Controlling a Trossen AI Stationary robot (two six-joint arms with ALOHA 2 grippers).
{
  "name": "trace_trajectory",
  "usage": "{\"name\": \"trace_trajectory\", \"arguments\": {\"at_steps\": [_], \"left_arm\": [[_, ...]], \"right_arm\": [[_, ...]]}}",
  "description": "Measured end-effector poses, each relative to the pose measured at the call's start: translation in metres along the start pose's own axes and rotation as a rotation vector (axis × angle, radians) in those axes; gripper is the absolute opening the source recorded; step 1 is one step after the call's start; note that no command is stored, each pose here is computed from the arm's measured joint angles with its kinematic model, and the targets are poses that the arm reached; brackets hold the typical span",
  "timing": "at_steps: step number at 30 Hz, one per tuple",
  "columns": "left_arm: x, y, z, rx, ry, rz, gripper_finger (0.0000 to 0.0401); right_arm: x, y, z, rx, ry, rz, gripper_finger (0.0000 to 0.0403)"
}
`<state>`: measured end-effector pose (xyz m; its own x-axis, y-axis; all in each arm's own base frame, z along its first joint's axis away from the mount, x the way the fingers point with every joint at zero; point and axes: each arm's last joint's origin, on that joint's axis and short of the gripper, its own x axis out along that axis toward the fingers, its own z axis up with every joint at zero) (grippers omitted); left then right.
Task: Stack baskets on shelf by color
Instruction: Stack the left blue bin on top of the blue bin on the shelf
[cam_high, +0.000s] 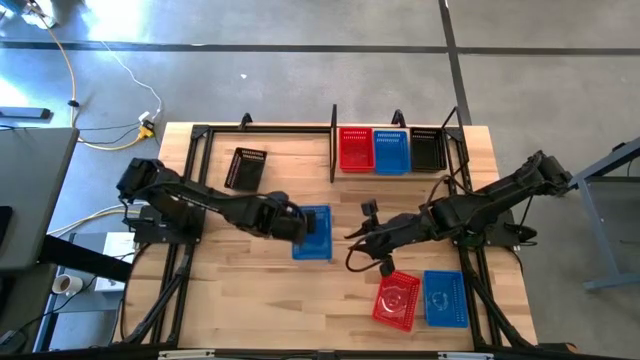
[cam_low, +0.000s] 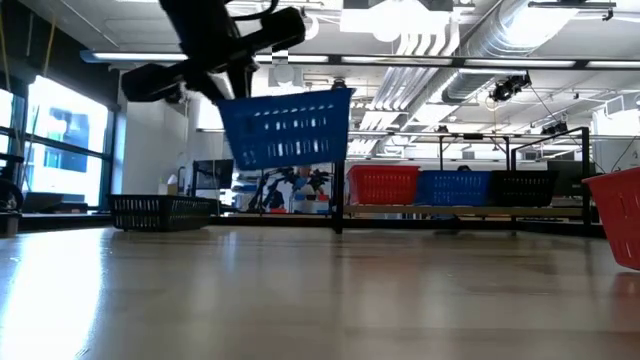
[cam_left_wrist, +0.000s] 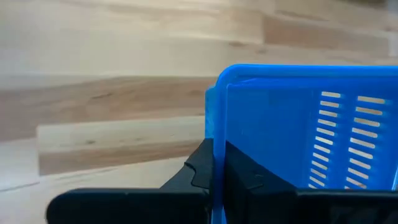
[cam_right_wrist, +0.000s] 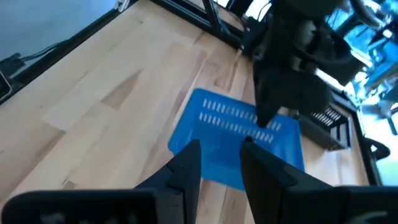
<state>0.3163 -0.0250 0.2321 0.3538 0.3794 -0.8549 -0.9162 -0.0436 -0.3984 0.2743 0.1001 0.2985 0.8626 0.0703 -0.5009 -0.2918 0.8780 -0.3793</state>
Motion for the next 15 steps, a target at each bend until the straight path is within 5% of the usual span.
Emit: {"name": "trace_trajectory", "arguments": {"at_steps": [15], "left_arm": [[-0.013, -0.022, 0.035, 0.013, -0.067, -0.018, 0.0001]], "right_arm": [[0.007, -0.03, 0.003, 0.006, -0.129, -0.006, 0.0099]]}}
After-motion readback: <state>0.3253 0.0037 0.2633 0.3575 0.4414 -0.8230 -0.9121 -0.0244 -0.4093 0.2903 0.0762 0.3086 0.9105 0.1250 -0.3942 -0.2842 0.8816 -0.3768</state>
